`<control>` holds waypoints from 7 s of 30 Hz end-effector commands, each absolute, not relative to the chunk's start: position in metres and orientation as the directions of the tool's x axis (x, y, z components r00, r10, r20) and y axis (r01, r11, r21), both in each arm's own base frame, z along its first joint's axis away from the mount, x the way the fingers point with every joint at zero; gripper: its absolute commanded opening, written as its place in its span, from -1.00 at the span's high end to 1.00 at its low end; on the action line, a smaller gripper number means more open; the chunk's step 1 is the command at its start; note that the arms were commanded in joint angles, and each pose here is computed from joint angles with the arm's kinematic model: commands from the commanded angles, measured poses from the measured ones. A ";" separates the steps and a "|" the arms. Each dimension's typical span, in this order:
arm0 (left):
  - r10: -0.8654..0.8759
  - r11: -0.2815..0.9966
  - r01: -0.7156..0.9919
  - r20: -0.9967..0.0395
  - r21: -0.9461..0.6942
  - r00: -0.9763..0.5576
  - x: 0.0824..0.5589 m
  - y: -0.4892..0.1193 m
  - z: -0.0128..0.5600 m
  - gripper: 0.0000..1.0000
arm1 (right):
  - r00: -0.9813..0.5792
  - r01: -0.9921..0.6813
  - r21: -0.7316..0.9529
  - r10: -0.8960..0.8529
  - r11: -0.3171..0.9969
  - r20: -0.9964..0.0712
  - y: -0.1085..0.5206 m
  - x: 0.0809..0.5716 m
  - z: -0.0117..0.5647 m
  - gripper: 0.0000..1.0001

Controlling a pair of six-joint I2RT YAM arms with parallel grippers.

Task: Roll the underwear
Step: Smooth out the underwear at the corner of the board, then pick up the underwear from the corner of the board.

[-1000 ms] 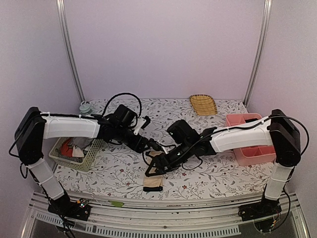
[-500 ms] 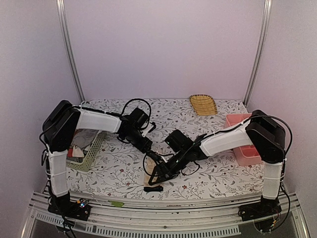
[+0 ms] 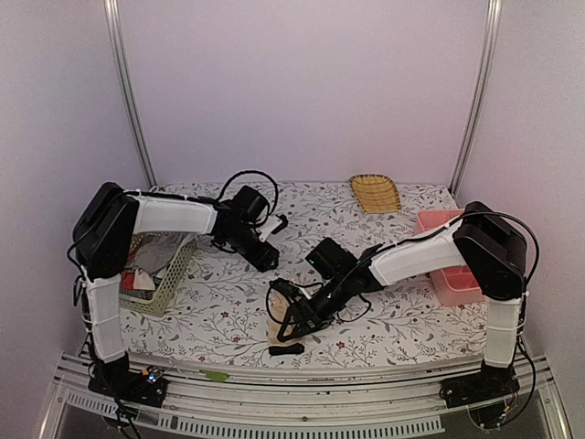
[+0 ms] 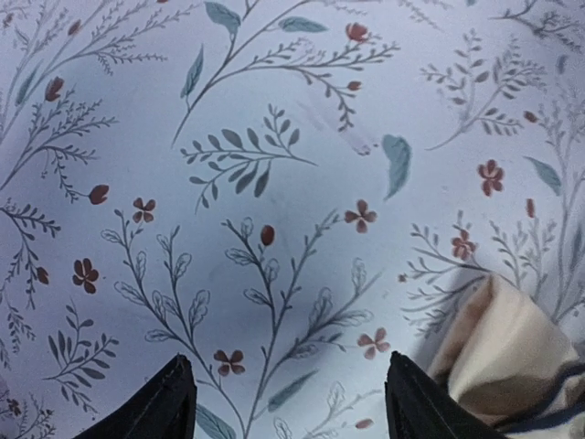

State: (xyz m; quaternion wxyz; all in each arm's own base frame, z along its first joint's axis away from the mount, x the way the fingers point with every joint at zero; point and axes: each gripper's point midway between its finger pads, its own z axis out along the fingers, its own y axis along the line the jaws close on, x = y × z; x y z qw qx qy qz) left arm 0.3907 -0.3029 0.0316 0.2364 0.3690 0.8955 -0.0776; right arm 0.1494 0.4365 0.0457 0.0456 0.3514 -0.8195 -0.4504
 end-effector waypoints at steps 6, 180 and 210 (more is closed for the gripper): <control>0.588 0.614 0.755 -0.503 -0.232 -0.633 0.335 -0.316 0.063 -0.43 | -0.755 -0.501 0.774 -0.633 0.387 -0.172 0.431 0.145 0.029 -0.63; 0.890 -0.150 0.927 -0.361 0.343 0.278 0.116 -0.323 -0.011 0.86 | -0.889 -0.114 0.826 -0.428 0.552 0.164 0.431 0.152 -0.031 1.00; 0.917 -0.065 0.890 -0.379 -0.452 -0.126 0.096 -0.323 -0.003 1.00 | -0.569 -0.811 0.414 -0.389 0.414 -0.725 0.364 0.109 0.096 -0.07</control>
